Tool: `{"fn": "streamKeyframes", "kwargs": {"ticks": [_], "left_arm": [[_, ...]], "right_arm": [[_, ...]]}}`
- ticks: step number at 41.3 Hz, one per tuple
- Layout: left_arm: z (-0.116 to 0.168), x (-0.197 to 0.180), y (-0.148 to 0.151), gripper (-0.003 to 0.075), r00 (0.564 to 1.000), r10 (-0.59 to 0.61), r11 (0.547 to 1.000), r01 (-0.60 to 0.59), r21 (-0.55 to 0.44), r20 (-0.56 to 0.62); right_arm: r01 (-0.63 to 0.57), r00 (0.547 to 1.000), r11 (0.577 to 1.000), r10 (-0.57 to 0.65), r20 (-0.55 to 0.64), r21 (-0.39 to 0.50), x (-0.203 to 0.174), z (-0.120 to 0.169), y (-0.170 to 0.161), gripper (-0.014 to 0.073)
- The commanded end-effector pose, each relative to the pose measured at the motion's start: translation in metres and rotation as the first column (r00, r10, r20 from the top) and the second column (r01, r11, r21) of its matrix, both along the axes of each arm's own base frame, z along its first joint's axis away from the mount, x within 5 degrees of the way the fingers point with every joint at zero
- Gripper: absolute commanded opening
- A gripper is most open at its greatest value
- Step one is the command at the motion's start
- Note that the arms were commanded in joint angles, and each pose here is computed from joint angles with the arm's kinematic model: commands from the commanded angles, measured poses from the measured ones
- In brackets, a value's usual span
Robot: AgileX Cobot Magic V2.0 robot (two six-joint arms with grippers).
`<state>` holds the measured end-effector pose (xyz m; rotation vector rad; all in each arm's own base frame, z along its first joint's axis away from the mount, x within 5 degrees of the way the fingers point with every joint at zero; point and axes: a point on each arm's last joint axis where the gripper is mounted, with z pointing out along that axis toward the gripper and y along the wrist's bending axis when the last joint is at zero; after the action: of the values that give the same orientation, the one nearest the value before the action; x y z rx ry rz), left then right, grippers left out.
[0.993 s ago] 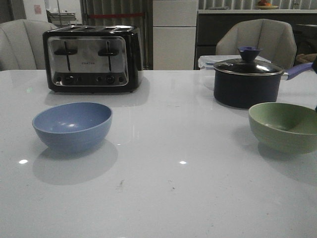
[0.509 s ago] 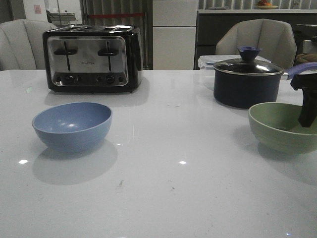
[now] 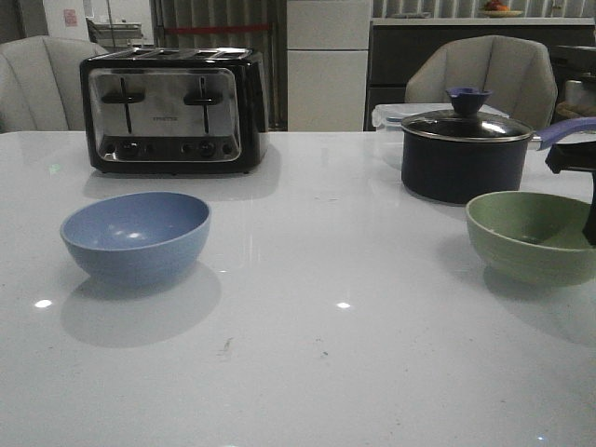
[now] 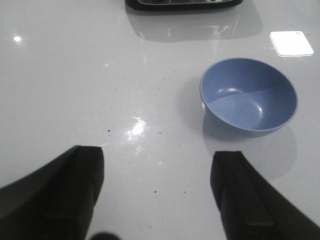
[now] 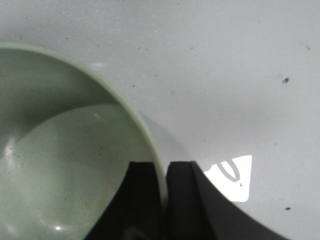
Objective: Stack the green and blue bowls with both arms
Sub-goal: 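Lower the right gripper onto the rim of the pale green bowl and grasp, then drag the green bowl with the right gripper toward the table center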
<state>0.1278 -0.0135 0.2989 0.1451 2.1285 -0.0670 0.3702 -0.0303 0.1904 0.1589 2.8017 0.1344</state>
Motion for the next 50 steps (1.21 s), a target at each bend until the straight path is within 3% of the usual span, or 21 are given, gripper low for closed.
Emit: {"fn": "streamKeyframes", "kwargs": {"ticks": [1,13,18,29,36,44,50], "left_arm": [[0.015,0.005,0.000,0.0505,0.995,0.013,1.000,-0.010,-0.026,0.098],[0.016,0.005,0.000,0.0505,0.993,0.014,1.000,-0.011,-0.027,0.114],[0.016,0.006,0.000,0.0501,0.993,0.015,1.000,-0.011,-0.028,0.116],[0.016,0.006,0.000,0.0456,0.993,0.015,1.000,-0.011,-0.028,0.116],[0.016,0.006,0.000,0.0454,0.993,0.015,1.000,-0.011,-0.028,0.116],[0.016,0.006,0.000,0.0454,0.993,0.015,1.000,-0.011,-0.028,0.116],[0.016,0.006,0.000,0.0454,0.993,0.015,1.000,-0.011,-0.028,0.116]], "right_arm": [[-0.045,0.991,0.998,0.048,0.125,-0.033,-0.002,0.041,0.005,0.0048],[-0.232,0.943,0.972,0.235,0.236,-0.043,-0.019,0.084,0.075,0.0048],[-0.361,0.903,0.932,0.361,0.234,-0.043,-0.026,0.082,0.123,0.0048],[-0.519,0.826,0.854,0.515,0.230,-0.047,-0.036,0.062,0.190,0.0048],[-0.544,0.813,0.838,0.540,0.218,-0.045,-0.033,0.044,0.206,0.0048],[-0.521,0.831,0.853,0.508,0.227,0.002,-0.028,0.032,0.212,0.0059],[-0.519,0.835,0.855,0.505,0.218,0.006,-0.027,0.028,0.213,0.0194]]}}
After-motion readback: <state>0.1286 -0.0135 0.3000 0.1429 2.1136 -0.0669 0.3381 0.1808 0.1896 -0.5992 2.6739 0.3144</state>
